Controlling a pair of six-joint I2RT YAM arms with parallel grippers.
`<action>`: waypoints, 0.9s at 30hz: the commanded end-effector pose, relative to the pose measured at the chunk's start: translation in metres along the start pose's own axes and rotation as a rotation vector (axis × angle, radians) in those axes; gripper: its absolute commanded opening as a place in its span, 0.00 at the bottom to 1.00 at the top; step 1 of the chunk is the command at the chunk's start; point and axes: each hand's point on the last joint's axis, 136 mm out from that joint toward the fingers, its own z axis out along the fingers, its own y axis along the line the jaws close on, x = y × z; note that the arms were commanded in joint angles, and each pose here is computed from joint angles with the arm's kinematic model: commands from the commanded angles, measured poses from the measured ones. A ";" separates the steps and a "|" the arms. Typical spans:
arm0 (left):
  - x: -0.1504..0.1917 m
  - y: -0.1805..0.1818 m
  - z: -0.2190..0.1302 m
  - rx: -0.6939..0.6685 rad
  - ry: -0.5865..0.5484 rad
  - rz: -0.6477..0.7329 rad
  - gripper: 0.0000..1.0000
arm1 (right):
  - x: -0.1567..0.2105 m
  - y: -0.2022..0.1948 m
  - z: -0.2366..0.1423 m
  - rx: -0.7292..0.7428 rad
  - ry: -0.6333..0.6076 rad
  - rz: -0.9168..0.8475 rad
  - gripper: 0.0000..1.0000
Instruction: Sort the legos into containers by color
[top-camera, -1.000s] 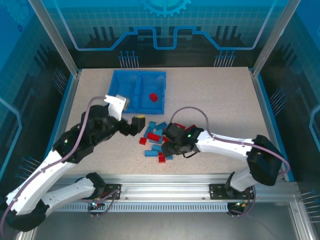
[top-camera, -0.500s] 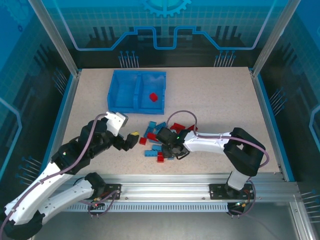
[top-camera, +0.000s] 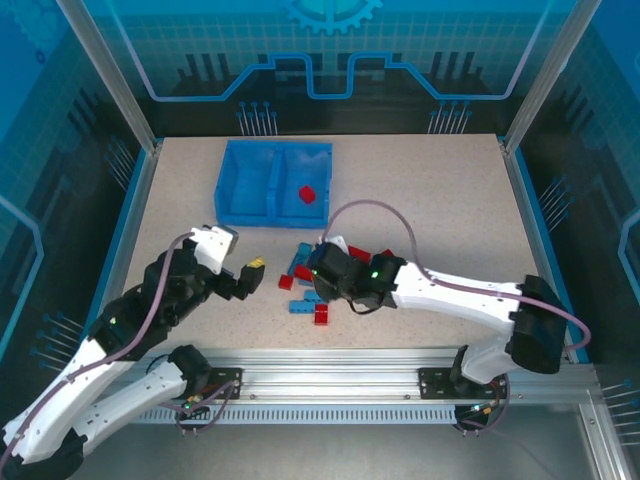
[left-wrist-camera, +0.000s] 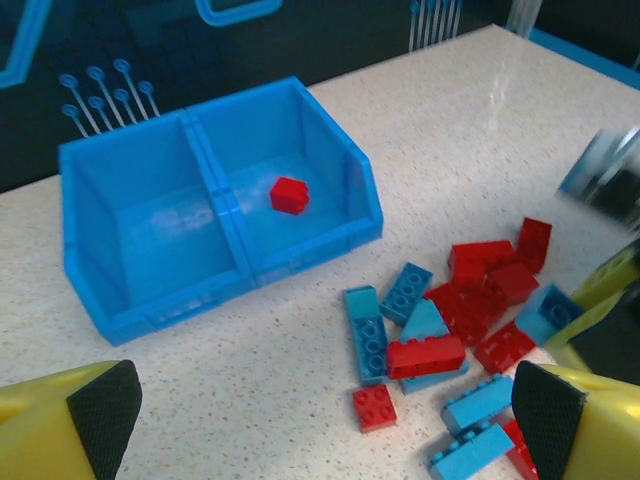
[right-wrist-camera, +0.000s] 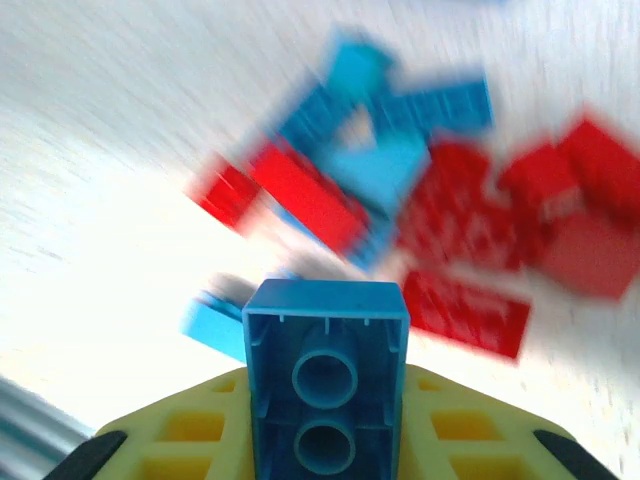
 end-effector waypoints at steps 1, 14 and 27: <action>-0.009 0.022 -0.014 -0.096 -0.090 -0.072 0.99 | -0.064 0.023 -0.017 -0.026 -0.166 -0.132 0.26; -0.006 0.053 -0.038 -0.225 -0.144 -0.117 0.99 | -0.200 0.070 0.114 -0.073 -0.182 -0.144 0.27; -0.003 0.048 -0.026 -0.195 -0.107 -0.124 0.99 | -0.222 0.074 0.231 -0.124 -0.246 -0.212 0.40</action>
